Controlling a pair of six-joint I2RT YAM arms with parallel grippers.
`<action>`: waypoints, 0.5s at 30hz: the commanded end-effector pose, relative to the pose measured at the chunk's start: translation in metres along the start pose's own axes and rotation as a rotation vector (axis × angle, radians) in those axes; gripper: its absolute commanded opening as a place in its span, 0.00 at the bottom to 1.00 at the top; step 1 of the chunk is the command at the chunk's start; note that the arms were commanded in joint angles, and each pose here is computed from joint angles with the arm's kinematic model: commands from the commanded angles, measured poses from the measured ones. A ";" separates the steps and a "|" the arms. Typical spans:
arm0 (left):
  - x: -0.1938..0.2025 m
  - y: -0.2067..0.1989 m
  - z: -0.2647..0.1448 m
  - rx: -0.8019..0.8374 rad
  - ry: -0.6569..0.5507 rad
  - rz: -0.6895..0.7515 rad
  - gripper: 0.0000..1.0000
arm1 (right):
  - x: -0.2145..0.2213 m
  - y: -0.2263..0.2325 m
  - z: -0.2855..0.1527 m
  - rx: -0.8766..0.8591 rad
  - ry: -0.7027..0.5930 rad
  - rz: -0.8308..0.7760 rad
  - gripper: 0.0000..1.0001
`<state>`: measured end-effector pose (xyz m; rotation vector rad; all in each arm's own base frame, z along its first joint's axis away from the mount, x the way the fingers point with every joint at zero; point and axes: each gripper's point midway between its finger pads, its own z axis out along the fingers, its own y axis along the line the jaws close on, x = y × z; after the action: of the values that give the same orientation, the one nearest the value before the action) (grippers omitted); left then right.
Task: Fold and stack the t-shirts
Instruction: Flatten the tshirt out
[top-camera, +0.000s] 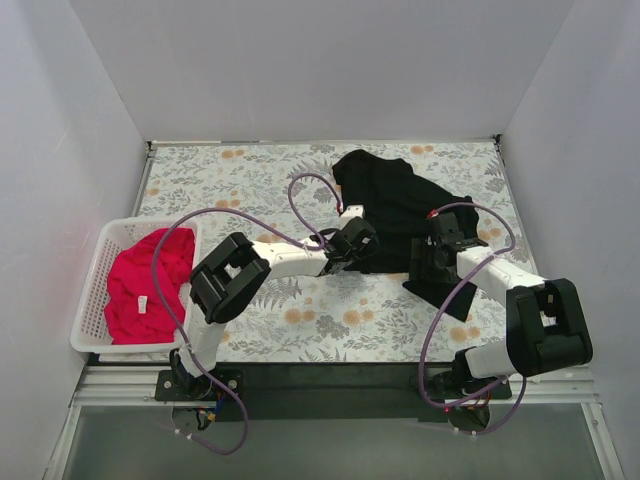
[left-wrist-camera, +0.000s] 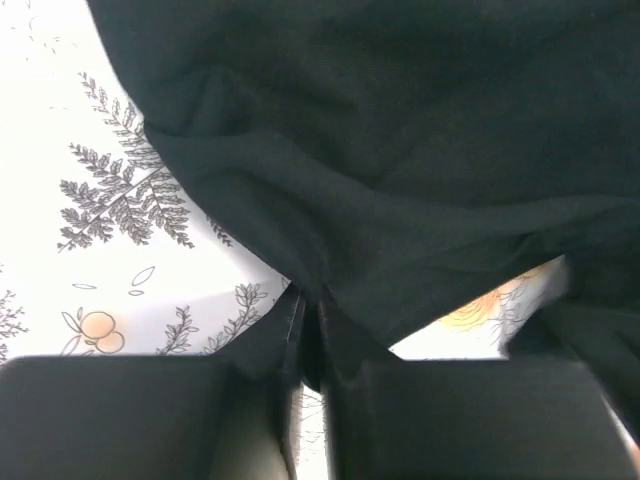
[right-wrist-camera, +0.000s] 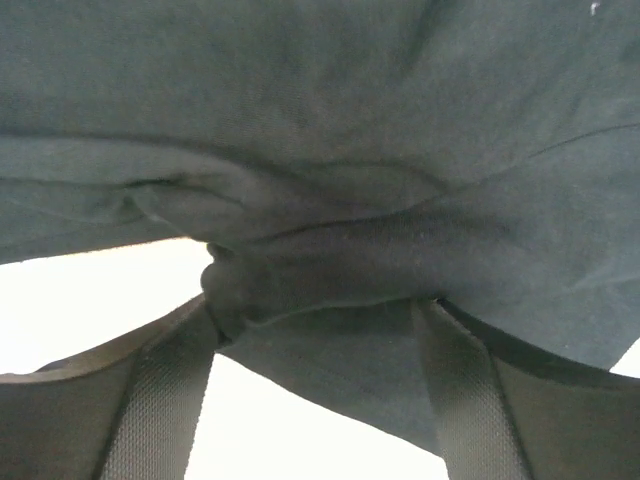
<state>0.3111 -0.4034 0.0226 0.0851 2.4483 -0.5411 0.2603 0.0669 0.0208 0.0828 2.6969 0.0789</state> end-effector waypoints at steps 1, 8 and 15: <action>0.030 0.057 0.009 -0.187 0.054 0.061 0.00 | 0.009 -0.004 0.012 0.024 0.024 -0.009 0.75; -0.066 0.143 -0.083 -0.519 -0.153 0.106 0.00 | -0.018 0.011 -0.004 -0.019 -0.033 -0.036 0.01; -0.167 0.157 -0.210 -0.814 -0.334 0.382 0.00 | -0.079 0.035 -0.051 -0.094 -0.217 -0.031 0.01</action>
<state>0.3447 -0.2756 0.1256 0.0622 2.2662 -0.0395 0.3016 0.1344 0.0782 -0.0687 2.5271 0.3853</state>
